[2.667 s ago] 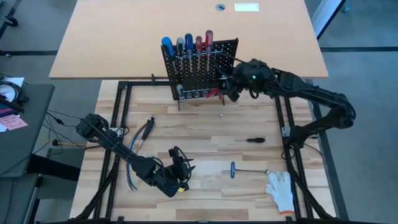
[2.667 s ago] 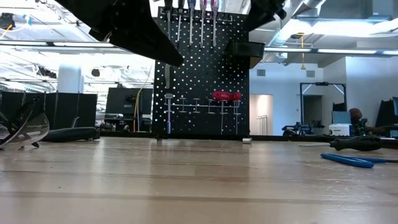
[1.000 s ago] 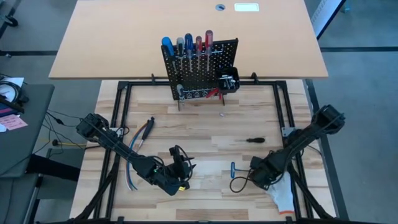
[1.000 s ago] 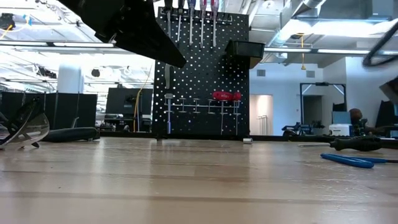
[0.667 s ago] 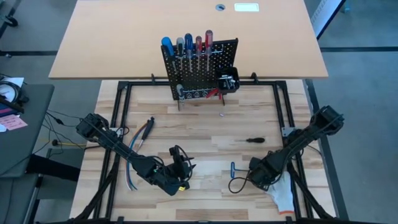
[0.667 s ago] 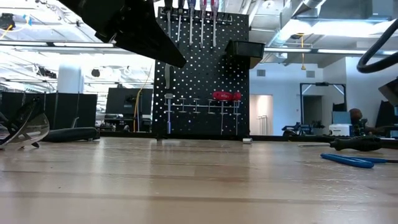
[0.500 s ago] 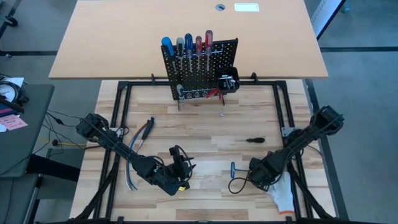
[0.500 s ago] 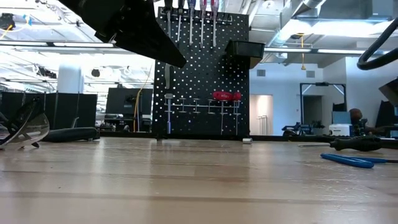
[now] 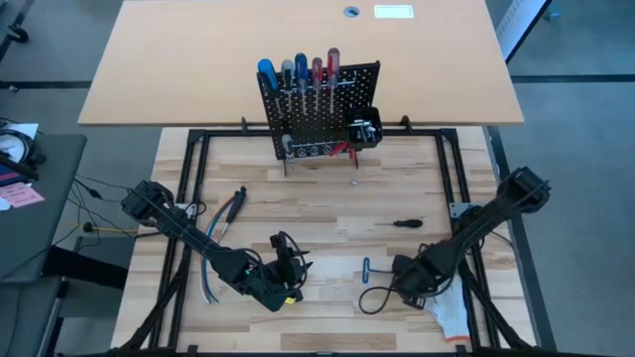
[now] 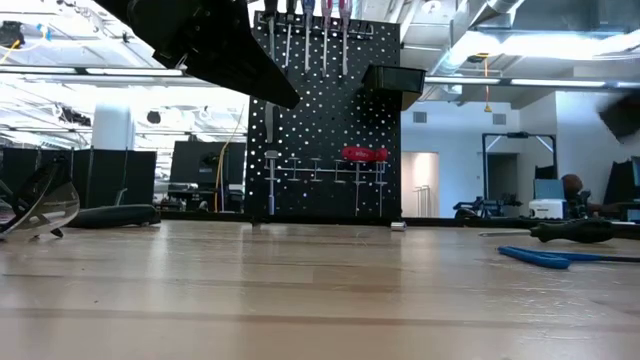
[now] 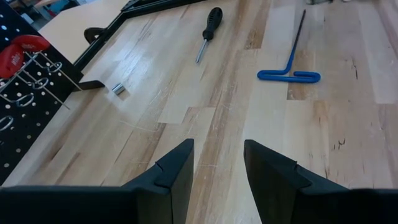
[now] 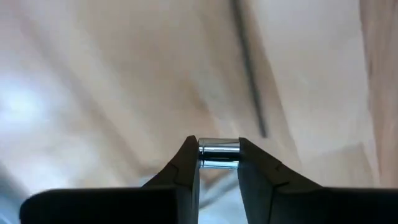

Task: Hang tools onto peg board
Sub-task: Put the socket into the black bin on the pegboard

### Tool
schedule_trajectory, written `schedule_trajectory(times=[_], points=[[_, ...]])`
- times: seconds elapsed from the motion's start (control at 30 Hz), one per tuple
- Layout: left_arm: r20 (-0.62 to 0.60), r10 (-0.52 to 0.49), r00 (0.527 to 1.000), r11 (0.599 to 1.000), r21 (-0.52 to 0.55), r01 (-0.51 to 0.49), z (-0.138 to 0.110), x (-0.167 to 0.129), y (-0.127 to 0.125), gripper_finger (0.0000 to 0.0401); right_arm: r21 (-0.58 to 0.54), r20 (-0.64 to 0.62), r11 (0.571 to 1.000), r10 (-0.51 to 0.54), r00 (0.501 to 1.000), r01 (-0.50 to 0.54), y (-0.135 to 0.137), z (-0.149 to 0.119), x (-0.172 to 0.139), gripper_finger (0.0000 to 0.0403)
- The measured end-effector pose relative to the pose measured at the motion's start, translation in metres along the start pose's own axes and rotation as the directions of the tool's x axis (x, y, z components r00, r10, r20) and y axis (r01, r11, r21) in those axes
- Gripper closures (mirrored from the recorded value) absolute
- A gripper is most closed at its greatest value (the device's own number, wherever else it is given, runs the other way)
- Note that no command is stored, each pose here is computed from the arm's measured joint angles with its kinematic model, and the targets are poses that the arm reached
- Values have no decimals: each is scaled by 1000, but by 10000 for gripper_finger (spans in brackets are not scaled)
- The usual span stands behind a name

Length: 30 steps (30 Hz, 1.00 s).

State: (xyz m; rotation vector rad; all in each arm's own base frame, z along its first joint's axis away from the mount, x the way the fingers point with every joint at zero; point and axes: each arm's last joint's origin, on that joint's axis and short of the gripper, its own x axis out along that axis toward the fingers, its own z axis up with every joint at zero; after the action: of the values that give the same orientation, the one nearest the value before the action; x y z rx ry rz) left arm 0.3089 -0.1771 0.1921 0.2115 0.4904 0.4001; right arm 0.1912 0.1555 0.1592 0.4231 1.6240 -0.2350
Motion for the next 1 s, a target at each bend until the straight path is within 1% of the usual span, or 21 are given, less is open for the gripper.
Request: schedule_trajectory(times=[0.1, 0.17, 0.23, 0.27, 0.33, 0.4, 0.47, 0.57, 0.63, 0.67, 0.7, 0.77, 0.8, 0.9, 1.0], points=[[1, 0, 1000, 1000, -2, 0, 0, 0, 0, 265, -73, 64, 993, 93, 994, -88, 11, 3, -22, 325], [1, 0, 1000, 1000, -1, 0, 0, 0, 0, 265, -138, 141, 980, 160, 977, -140, 18, 11, -34, 325], [1, 0, 1000, 1000, -1, 0, 0, 0, 0, 265, -226, 222, 962, 207, 953, -156, 23, 20, -48, 325], [1, 0, 1000, 1000, -1, 0, 0, 0, 0, 265, -268, 280, 955, 206, 938, -130, 24, 26, -55, 324], [0, 0, 1000, 1000, -2, 0, 0, 0, 0, 265, -316, 417, 948, 165, 894, -27, 23, 40, -70, 324], [0, 0, 1000, 1000, -2, 0, 0, 0, 0, 265, -308, 564, 946, 94, 820, 103, 19, 58, -89, 324], [0, 0, 1000, 1000, -1, 0, 0, 0, 0, 265, -242, 691, 940, -7, 723, 241, 9, 79, -108, 323], [-1, 0, 1000, 1000, -4, 0, 0, 0, 0, 265, -68, 812, 903, -197, 550, 425, -13, 109, -140, 323], [-1, 1, 1000, 1000, -4, -1, 0, 0, 0, 265, 69, 848, 862, -316, 425, 502, -28, 125, -166, 323], [-1, 0, 1000, 1000, -6, 0, 0, 0, 0, 265, 124, 855, 843, -359, 376, 523, -36, 130, -180, 323], [-2, 0, 1000, 1000, -7, 0, 0, 0, 0, 265, 165, 855, 829, -390, 342, 534, -46, 135, -192, 322], [-3, -4, 1000, 1000, -9, 4, 0, 0, 0, 265, 235, 855, 824, -427, 294, 515, -66, 145, -215, 322], [-5, -8, 1000, 1000, -9, 8, 0, 0, 0, 265, 267, 849, 824, -446, 283, 500, -77, 148, -223, 322], [-8, -20, 1000, 1000, -19, 20, 0, 0, -1, 265, 343, 820, 822, -498, 282, 455, -111, 159, -234, 322], [-10, -22, 1000, 999, -35, 22, -1, 0, -1, 265, 395, 786, 819, -536, 307, 417, -139, 166, -236, 316]])
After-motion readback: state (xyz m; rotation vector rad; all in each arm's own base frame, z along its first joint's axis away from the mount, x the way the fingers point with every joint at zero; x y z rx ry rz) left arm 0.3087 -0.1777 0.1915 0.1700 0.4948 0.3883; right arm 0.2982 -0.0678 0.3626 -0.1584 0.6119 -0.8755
